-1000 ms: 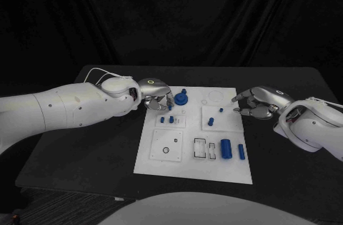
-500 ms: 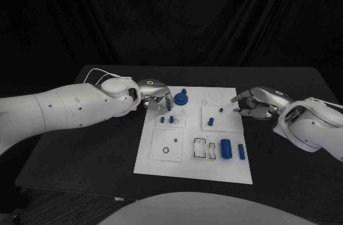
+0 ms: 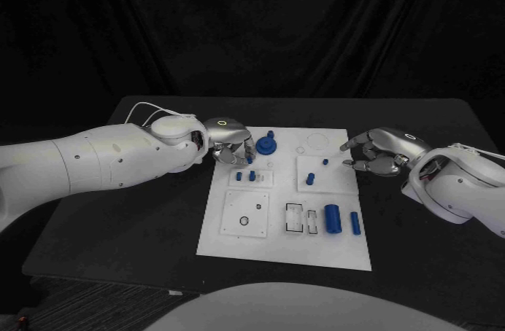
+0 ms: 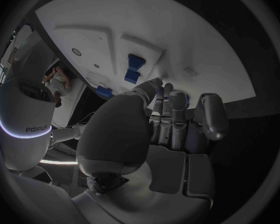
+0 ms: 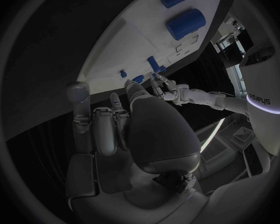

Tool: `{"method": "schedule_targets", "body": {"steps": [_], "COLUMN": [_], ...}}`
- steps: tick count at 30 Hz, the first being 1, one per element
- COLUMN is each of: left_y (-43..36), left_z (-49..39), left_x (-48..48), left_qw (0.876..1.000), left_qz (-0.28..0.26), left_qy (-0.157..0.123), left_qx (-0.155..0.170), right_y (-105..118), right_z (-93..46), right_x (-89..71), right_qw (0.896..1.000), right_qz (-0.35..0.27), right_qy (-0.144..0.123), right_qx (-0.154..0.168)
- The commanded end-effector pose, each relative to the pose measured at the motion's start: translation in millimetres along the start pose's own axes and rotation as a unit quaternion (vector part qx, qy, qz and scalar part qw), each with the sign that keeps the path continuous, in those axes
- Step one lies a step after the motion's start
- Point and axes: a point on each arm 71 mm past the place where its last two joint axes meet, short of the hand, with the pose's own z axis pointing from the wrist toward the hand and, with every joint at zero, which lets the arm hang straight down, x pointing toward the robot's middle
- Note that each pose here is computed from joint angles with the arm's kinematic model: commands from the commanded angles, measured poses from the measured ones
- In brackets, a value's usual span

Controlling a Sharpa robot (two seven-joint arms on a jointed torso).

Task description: Assemble the parts on the task board

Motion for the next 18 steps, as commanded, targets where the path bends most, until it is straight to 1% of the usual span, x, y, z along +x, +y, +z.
{"method": "schedule_targets", "body": {"steps": [1, 11, 16, 18], "left_y": [-2.2, -0.1, 3.4, 6.0], "left_z": [0.7, -0.3, -2.4, -4.0], "left_x": [6.6, 8.5, 9.0, 8.9], "left_qw": [1.0, 1.0, 1.0, 1.0], "left_qz": [-0.005, -0.007, -0.007, -0.006], "left_qy": [0.013, 0.02, 0.021, 0.019], "left_qx": [0.004, -0.001, -0.012, -0.019], "right_y": [-1.1, -1.5, -1.9, -2.2], "right_z": [-0.1, -0.5, -0.8, -1.0], "right_x": [1.3, 1.2, 1.0, 0.8], "right_qw": [1.0, 1.0, 1.0, 1.0], "right_qz": [-0.001, -0.001, -0.001, -0.001], "right_qy": [0.003, 0.002, 0.001, 0.001], "right_qx": [0.008, 0.008, 0.009, 0.01]}}
